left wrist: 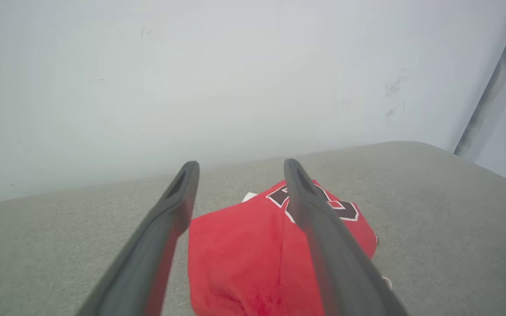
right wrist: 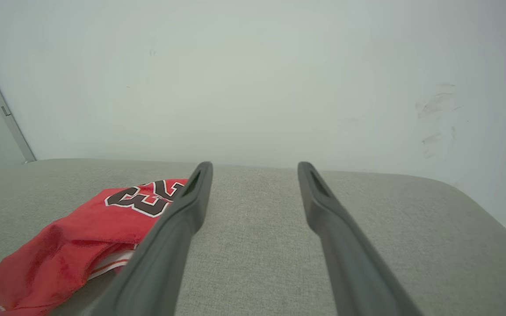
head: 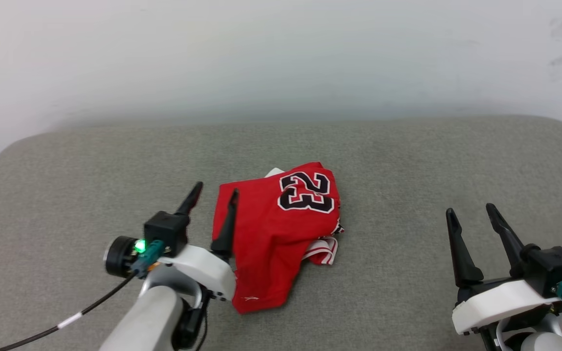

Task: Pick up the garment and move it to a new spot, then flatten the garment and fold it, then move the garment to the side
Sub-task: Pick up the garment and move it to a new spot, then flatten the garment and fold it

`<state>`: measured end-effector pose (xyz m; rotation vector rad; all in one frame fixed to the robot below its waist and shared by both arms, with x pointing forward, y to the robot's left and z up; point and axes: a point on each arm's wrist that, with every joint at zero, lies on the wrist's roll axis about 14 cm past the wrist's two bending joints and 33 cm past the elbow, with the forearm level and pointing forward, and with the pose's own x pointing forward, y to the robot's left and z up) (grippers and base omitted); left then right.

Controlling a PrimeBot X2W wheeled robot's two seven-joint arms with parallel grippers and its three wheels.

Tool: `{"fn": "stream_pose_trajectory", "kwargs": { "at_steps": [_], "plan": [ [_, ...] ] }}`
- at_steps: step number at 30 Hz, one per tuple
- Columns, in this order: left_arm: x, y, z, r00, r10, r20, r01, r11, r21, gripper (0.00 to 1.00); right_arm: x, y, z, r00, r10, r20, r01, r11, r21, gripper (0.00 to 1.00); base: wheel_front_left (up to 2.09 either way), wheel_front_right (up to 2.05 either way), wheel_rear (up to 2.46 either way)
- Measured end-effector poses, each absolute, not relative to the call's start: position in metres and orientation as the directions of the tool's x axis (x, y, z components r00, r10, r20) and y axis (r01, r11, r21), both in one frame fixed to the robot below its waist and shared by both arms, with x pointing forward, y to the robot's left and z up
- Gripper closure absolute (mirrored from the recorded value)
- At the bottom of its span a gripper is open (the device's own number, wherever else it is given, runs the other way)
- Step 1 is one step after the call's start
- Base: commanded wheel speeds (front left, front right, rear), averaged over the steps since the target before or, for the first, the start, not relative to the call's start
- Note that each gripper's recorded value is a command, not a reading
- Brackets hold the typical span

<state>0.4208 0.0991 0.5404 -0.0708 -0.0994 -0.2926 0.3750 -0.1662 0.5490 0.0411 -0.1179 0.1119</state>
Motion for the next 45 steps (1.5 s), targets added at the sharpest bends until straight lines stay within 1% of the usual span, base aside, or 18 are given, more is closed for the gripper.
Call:
{"fn": "stream_pose_trajectory", "kwargs": {
  "at_steps": [2,3,7,12,19,30,34,38,41,45],
  "plan": [
    [0.42,0.107,0.546,0.957,-0.263,0.125,0.271,0.961,-0.051,0.0,0.375,-0.165,0.551,0.986,0.113,0.124,-0.118,0.992,0.034,0.0,0.0,0.0,0.0],
    [0.417,0.125,0.55,0.967,-0.213,0.137,0.221,0.974,-0.048,0.0,0.376,-0.163,0.554,0.984,0.119,0.133,-0.124,0.992,0.033,0.0,0.0,0.0,0.0],
    [0.41,0.164,0.555,0.981,-0.117,0.154,0.122,0.992,-0.023,0.0,0.375,-0.161,0.555,0.983,0.125,0.138,-0.131,0.991,0.034,0.0,0.0,0.0,0.0],
    [0.394,0.192,0.543,0.99,-0.067,0.123,0.066,0.998,0.013,0.0,0.37,-0.162,0.555,0.983,0.122,0.136,-0.128,0.991,0.042,0.0,0.0,0.0,0.0],
    [0.381,0.195,0.537,0.993,-0.062,0.104,0.06,0.998,0.023,0.0,0.362,-0.168,0.547,0.988,0.104,0.114,-0.112,0.992,0.062,0.0,0.0,0.0,0.0],
    [0.381,0.196,0.536,0.994,-0.065,0.09,0.063,0.998,0.022,0.0,0.361,-0.169,0.541,0.99,0.099,0.096,-0.106,0.992,0.072,0.0,0.0,0.0,0.0],
    [0.386,0.193,0.537,0.993,-0.097,0.064,0.095,0.995,0.032,0.0,0.363,-0.168,0.538,0.991,0.102,0.089,-0.109,0.991,0.073,0.0,0.0,0.0,0.0],
    [0.409,0.18,0.552,0.983,-0.181,0.022,0.18,0.982,0.053,0.0,0.369,-0.163,0.534,0.99,0.117,0.073,-0.123,0.99,0.074,0.0,0.0,0.0,0.0],
    [0.427,0.164,0.557,0.961,-0.271,-0.052,0.274,0.959,0.067,0.0,0.376,-0.158,0.534,0.989,0.132,0.072,-0.137,0.988,0.074,0.0,0.0,0.0,0.0],
    [0.448,0.151,0.543,0.914,-0.353,-0.201,0.375,0.924,0.079,0.0,0.386,-0.154,0.529,0.988,0.142,0.058,-0.146,0.986,0.076,0.0,0.0,0.0,0.0]
  ]
}}
